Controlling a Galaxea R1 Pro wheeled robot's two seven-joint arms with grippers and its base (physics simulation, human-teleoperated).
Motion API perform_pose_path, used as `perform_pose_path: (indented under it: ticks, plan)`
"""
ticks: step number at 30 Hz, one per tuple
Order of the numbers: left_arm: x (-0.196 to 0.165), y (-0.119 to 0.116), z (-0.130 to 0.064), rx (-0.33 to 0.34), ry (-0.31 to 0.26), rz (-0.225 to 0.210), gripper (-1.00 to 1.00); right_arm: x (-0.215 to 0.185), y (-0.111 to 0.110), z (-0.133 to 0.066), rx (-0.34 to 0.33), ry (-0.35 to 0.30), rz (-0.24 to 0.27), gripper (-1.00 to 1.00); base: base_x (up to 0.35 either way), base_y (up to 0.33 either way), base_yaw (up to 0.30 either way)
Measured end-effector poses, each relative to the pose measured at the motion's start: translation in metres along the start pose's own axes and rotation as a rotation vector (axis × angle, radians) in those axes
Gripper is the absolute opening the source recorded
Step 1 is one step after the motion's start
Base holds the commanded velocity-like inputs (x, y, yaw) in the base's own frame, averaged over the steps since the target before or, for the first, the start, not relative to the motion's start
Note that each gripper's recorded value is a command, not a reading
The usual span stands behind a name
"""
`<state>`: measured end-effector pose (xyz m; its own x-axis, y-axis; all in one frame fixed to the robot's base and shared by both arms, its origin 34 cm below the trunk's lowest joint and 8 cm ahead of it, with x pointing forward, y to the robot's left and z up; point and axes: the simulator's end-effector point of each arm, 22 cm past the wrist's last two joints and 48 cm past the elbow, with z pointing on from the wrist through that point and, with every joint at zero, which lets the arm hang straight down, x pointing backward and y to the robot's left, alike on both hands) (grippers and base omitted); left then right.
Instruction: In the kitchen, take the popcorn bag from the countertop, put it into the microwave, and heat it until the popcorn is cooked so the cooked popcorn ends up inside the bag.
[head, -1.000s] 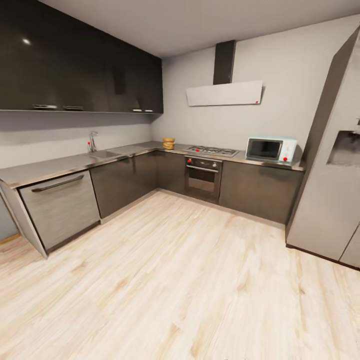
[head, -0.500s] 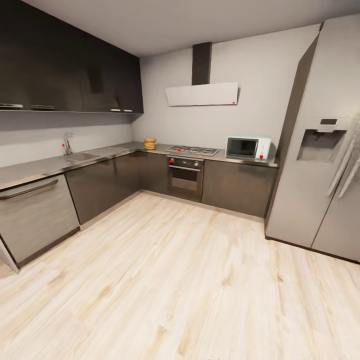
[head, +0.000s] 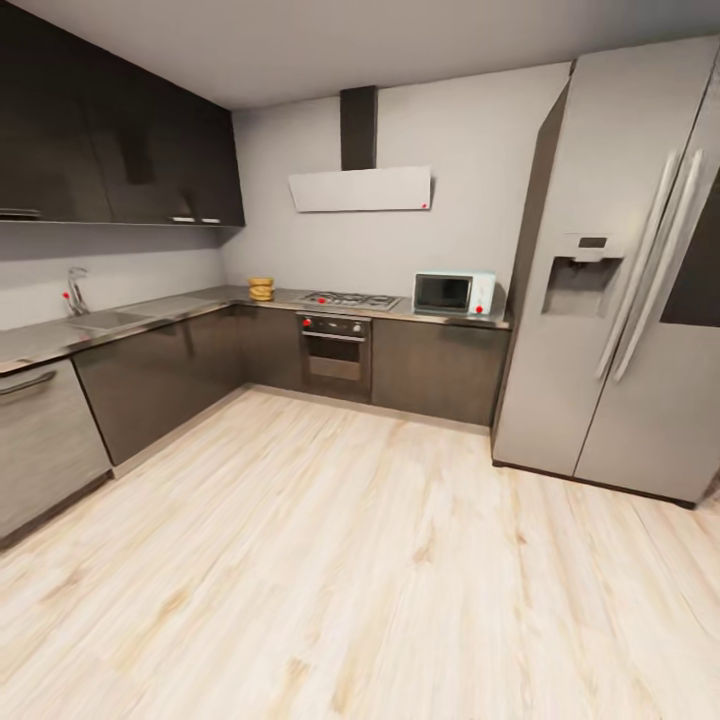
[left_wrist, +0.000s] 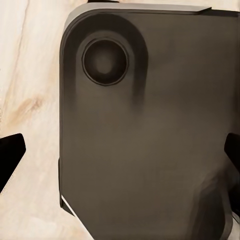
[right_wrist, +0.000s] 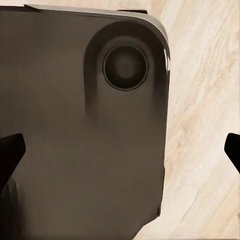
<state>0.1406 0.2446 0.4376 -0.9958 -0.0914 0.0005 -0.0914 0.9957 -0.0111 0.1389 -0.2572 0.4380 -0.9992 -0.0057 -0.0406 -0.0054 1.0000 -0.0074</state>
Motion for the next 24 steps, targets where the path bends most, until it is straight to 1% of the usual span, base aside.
perform_pose_path:
  ticks: [18,20,24]
  plan:
    - [-0.0006,0.0002,0.0000,-0.001,-0.001,-0.001,1.00,0.0000,-0.0010,0.0000,0.001,0.000,-0.001,1.00,0.000,0.000,-0.245]
    - [-0.0005,0.0002,0.0000,-0.001,-0.001,-0.001,1.00,0.0001,-0.0006,0.0000,0.001,0.000,-0.001,1.00,0.000,0.000,-0.151]
    - [-0.0005,0.0000,-0.0001,0.000,-0.001,-0.001,1.00,0.0003,0.0022,-0.0001,-0.003,0.001,-0.003,1.00,0.119,0.000,-0.026]
